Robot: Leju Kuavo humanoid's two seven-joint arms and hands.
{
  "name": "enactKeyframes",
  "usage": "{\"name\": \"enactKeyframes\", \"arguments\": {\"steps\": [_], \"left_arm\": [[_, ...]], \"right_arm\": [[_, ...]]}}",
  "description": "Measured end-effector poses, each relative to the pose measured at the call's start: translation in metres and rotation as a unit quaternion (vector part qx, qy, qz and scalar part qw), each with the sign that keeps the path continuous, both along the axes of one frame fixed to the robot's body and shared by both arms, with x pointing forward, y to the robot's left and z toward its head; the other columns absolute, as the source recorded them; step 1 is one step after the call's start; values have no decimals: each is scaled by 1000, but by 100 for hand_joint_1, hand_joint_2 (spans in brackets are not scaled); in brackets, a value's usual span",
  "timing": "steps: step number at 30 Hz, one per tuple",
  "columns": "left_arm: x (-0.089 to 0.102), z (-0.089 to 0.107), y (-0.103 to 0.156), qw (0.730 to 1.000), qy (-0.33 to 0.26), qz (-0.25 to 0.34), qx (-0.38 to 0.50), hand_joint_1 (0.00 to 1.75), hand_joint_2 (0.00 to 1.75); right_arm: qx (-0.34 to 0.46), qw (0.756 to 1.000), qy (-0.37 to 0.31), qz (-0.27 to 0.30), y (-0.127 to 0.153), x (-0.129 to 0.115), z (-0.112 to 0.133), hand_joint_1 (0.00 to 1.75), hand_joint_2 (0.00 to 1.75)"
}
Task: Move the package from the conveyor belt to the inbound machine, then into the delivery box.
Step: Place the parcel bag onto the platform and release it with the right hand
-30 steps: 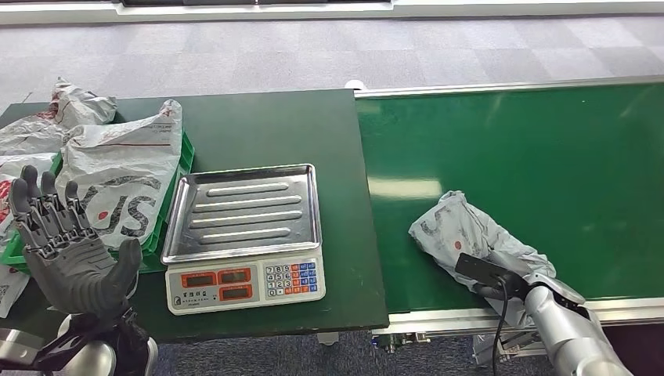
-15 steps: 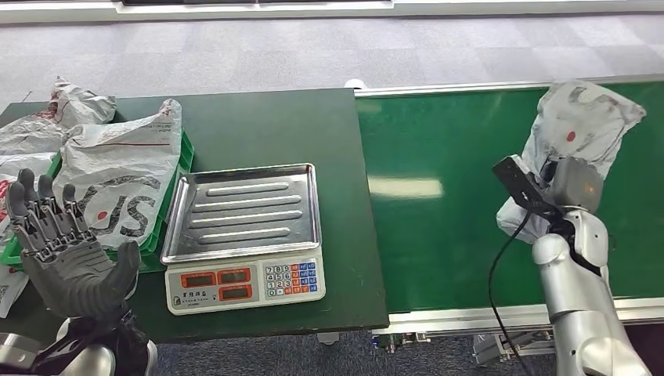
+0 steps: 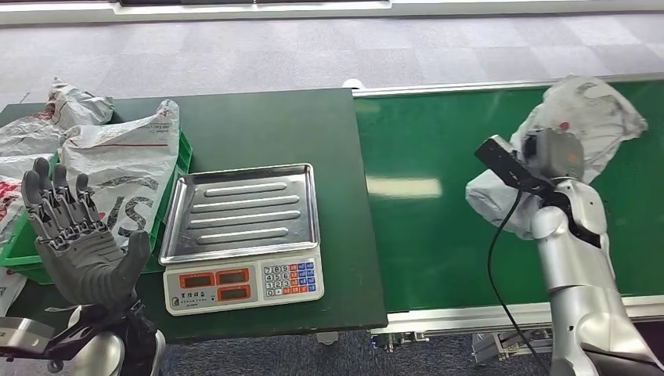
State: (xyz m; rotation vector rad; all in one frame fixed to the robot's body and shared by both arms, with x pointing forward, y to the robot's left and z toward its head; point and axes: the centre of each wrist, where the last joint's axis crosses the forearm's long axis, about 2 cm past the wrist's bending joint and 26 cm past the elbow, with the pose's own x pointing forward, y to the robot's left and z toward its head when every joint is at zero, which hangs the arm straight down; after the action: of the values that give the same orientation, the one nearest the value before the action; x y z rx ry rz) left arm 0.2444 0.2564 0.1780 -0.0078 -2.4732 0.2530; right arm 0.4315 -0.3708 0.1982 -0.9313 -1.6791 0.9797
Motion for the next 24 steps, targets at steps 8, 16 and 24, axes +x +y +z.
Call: {"name": "enactKeyframes", "arguments": {"steps": [8, 16, 24], "left_arm": [[17, 0, -11, 1000, 4, -11, 0, 0, 175], [16, -4, -16, 1000, 16, -4, -9, 0, 175], [10, -9, -15, 1000, 24, -4, -7, 0, 175]], "right_arm": [[51, 959, 28, 278, 145, 13, 11, 175, 175], [45, 906, 29, 421, 262, -10, 43, 175, 175], [8, 921, -5, 390, 294, -22, 51, 175, 175]]}}
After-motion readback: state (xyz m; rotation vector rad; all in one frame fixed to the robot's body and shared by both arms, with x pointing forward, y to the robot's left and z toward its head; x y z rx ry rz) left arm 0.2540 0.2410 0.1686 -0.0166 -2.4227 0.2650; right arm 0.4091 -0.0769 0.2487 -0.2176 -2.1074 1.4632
